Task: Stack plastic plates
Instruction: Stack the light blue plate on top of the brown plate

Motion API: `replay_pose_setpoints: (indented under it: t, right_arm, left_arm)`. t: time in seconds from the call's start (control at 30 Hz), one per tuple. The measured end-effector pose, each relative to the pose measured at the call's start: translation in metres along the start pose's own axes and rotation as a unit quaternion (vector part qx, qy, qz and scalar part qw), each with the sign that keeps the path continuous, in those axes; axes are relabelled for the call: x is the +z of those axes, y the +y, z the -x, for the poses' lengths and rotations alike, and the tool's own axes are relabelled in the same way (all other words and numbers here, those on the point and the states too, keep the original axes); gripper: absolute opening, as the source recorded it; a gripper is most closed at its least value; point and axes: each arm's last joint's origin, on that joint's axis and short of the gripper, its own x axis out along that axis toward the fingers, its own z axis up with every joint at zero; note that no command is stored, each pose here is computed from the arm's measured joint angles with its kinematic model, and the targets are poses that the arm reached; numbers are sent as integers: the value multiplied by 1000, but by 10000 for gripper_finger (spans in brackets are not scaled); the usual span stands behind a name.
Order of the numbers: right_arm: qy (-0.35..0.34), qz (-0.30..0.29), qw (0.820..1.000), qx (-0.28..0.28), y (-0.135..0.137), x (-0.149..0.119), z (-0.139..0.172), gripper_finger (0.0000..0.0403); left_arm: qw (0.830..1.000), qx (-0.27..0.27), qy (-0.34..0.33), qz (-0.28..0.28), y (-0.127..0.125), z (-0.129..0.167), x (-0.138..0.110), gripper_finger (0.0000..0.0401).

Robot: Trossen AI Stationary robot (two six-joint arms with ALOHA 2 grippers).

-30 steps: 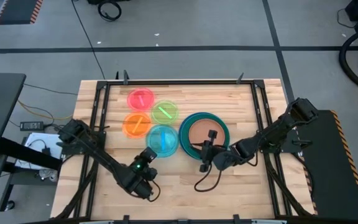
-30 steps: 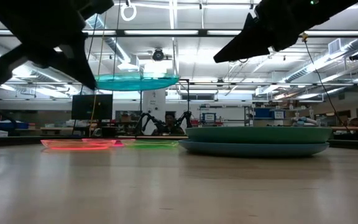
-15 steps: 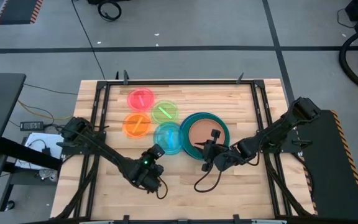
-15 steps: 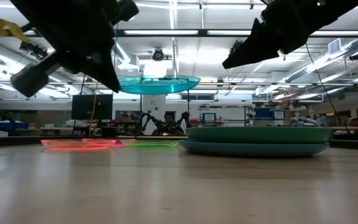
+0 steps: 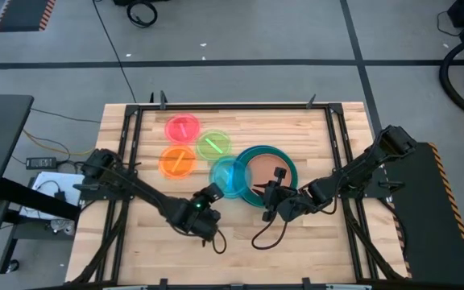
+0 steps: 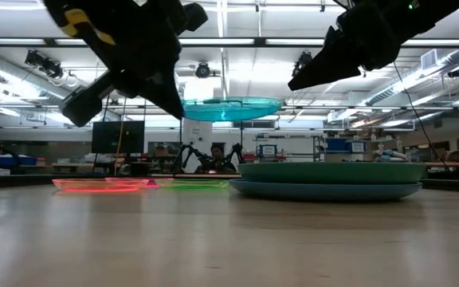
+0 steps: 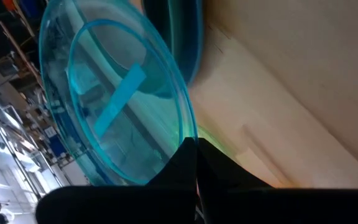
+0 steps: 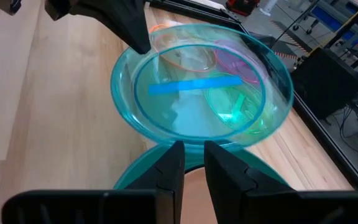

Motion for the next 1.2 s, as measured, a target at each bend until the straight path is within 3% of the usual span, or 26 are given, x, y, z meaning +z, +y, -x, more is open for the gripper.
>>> replay_pose_setpoints:
  t: [0.3, 0.73, 1.2]
  right_arm:
    - [-3, 4, 1000, -16, 0, 0, 1, 71]
    - [-34, 41, 994, -92, 9, -1, 18, 71]
    - [-53, 24, 995, -80, 10, 5, 31, 71]
  left_arm:
    - [999, 1, -33, 2, 12, -10, 5, 5]
    - [990, -11, -137, 30, 36, -30, 12, 5]
    - [976, -43, -207, 58, 53, -53, 4, 5]
